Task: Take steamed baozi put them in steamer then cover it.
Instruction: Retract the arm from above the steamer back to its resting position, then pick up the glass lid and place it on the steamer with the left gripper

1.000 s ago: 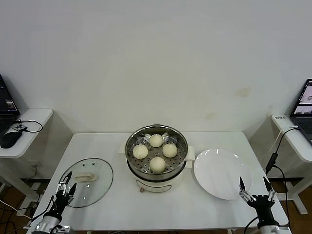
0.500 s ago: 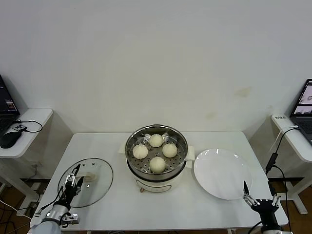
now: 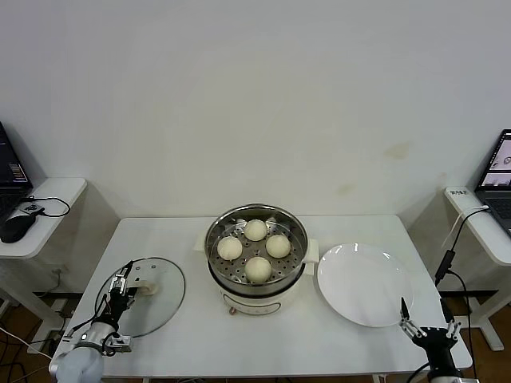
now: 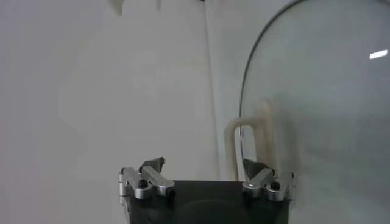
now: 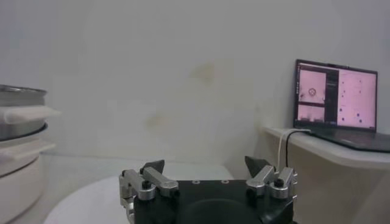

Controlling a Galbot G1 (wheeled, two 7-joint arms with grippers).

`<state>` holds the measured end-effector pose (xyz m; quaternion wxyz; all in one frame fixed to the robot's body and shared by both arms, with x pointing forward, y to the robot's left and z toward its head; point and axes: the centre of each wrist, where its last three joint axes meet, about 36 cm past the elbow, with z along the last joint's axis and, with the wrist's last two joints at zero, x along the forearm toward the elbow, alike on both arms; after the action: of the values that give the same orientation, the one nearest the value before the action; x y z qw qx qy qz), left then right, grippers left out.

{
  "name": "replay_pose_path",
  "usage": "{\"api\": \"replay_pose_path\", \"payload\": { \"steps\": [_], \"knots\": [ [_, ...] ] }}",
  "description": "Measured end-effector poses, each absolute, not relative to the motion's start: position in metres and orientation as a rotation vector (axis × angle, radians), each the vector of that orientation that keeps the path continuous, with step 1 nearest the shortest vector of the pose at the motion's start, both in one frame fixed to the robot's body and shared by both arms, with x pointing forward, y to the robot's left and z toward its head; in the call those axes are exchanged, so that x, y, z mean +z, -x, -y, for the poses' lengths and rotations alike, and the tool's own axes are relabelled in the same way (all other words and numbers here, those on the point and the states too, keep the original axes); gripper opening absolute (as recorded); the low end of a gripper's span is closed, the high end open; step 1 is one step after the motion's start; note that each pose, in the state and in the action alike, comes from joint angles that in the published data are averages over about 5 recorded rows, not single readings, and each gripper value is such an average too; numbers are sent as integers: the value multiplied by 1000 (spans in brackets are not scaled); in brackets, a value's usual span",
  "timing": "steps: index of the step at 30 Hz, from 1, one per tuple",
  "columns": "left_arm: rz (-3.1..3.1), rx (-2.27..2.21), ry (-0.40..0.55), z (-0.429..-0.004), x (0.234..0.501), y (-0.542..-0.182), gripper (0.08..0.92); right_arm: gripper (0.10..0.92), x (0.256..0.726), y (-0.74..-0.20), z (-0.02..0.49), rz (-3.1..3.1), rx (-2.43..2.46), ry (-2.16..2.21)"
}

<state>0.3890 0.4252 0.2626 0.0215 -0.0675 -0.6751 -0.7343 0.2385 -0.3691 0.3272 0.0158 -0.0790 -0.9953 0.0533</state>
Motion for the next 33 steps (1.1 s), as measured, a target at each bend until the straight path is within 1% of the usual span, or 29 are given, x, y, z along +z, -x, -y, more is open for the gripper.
{"api": "replay_pose_path", "payload": {
  "steps": [2,5,13,22,25,33],
  "knots": [
    [2094,-2269,219,-426,262,-390,777,823,326,-239,369,3094,162,246],
    [2096,-2256,234,-426,262,-392,697,823,325,-240,368,3092,157,246],
    [2097,-2225,251,-428,260,-398,463,823,324,-241,369,3088,153,244],
    [2112,-2197,245,-430,254,-398,204,823,322,-241,369,3085,151,243],
    [2128,-2190,229,-430,254,-396,153,823,322,-240,368,3084,152,240],
    [2154,-2203,164,-428,262,-390,147,823,320,-240,365,3084,161,214]
  ]
}}
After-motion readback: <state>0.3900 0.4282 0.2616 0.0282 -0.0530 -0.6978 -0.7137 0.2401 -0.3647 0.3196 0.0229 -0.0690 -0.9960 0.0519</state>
